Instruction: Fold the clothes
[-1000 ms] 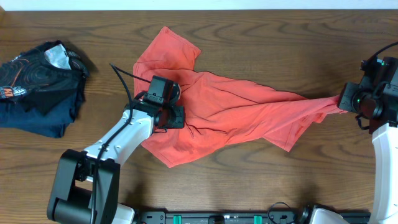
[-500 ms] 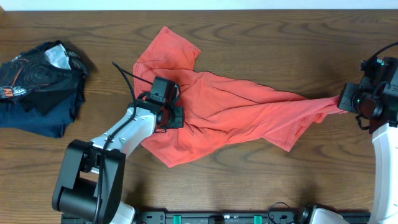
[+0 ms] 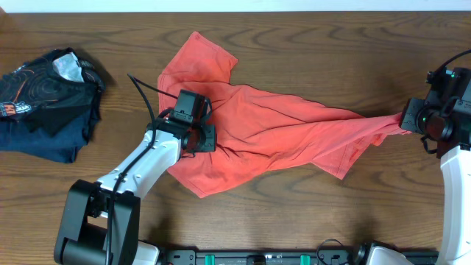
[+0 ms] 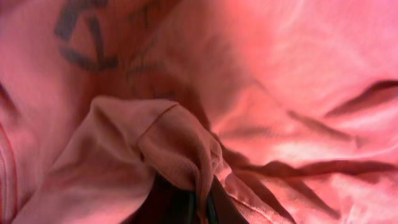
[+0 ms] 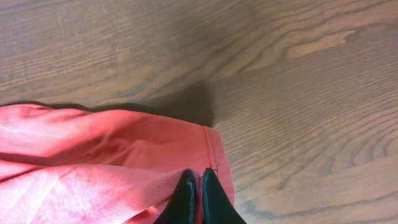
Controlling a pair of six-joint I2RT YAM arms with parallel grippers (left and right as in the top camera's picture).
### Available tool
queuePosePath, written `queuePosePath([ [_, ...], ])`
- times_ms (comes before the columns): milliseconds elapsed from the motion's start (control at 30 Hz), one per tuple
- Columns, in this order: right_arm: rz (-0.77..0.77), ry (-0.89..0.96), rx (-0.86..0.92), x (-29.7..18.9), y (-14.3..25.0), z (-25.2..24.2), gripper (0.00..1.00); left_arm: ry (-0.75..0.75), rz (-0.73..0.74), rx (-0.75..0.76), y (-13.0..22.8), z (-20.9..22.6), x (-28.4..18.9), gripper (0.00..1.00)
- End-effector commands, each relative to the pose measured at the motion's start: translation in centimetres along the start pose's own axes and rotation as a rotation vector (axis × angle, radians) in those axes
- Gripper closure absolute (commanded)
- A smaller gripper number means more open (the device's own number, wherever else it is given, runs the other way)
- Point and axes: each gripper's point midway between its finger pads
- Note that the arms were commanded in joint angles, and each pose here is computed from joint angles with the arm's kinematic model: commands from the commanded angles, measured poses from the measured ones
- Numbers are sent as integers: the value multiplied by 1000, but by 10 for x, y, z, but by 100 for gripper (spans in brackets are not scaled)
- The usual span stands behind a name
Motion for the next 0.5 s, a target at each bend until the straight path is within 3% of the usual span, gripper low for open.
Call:
queuePosePath([
  [0,6,19,-14,0,1,-4,99,-4,-15,12,-5,-3,-7,94],
  [467,45,109,-3,-1,9,-19,99,-151,-22,-16,-6,32,-10,93],
])
Point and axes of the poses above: each gripper's point midway between its finger pads, its own x axis out along the fingers, its own z axis along the line the jaws close on, y = z × x, and after that the axes turned 13 degrees about -x, right-handed
